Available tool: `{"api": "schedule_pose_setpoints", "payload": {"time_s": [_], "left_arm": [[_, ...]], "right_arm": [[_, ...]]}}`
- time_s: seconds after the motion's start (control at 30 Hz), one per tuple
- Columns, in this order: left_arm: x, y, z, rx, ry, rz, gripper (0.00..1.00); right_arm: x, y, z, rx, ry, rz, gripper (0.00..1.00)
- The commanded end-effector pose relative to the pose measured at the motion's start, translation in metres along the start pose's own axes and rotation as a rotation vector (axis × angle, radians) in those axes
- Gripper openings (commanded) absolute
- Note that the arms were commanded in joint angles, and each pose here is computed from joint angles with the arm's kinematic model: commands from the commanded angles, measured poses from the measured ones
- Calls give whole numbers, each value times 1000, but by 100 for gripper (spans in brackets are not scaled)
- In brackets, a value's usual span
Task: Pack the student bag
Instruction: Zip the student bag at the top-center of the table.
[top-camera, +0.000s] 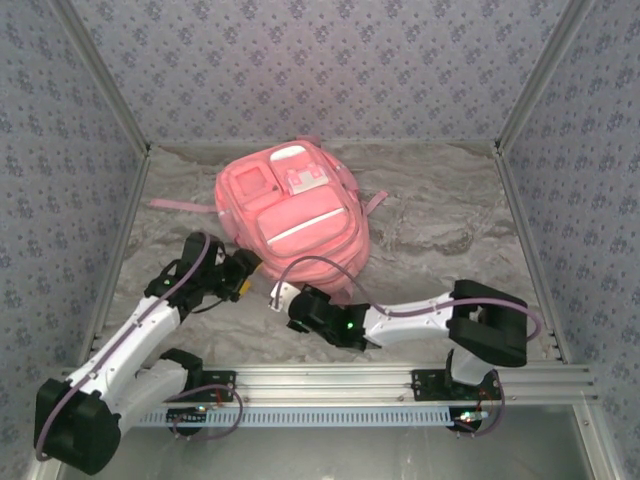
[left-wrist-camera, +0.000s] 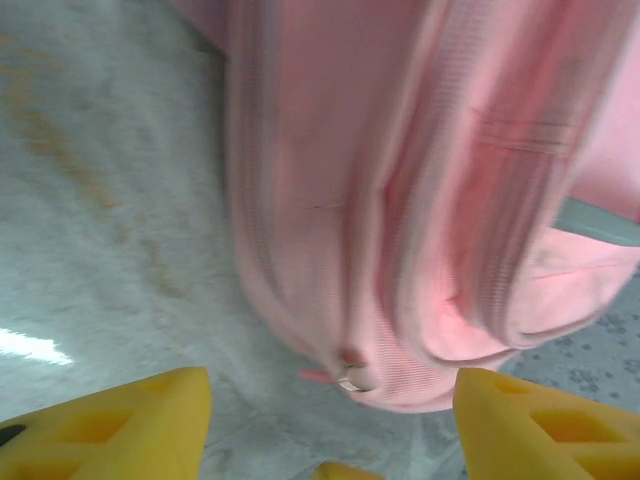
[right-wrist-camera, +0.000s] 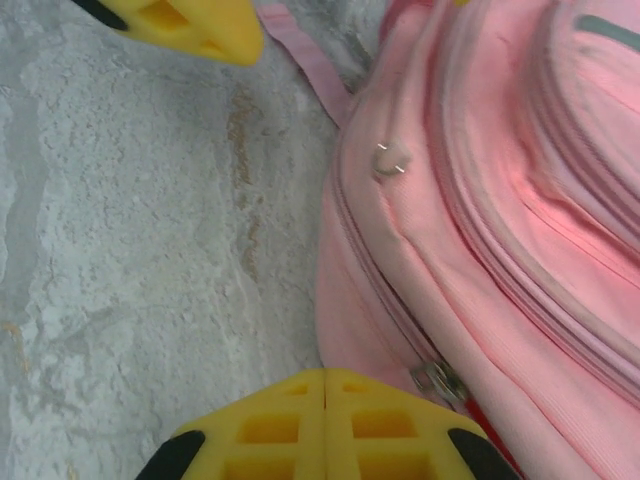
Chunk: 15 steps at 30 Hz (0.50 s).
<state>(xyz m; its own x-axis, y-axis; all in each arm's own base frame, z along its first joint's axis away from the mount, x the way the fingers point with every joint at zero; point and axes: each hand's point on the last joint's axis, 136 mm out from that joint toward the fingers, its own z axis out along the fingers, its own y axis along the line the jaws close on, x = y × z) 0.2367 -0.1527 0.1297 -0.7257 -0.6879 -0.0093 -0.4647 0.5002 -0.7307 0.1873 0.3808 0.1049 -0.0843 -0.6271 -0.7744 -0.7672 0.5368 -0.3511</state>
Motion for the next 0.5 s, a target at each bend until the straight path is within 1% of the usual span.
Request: {"api": "schedule_pose_setpoints", "payload": {"time_s": [0.0,0.1,0.2,0.27,0.47], "left_arm": [[-4,-28,8,104,-29,-48,65],[-2,-27,19,109,-24,-52,63],[1,-23,28,92,-13,-57,61],[4,-21,32,79,-4,-55,61],[5,-20,42,57,-3,-49,60]], "right_arm": [[-1,-26,-22,49,-60,170,14],[14,-47,-35,8,-105,395,23],[29,-61,-44,-22,-136,566,25],[36,-64,-48,-32,-142,605,25],[42,-61,-46,-39,-121,613,26]]}}
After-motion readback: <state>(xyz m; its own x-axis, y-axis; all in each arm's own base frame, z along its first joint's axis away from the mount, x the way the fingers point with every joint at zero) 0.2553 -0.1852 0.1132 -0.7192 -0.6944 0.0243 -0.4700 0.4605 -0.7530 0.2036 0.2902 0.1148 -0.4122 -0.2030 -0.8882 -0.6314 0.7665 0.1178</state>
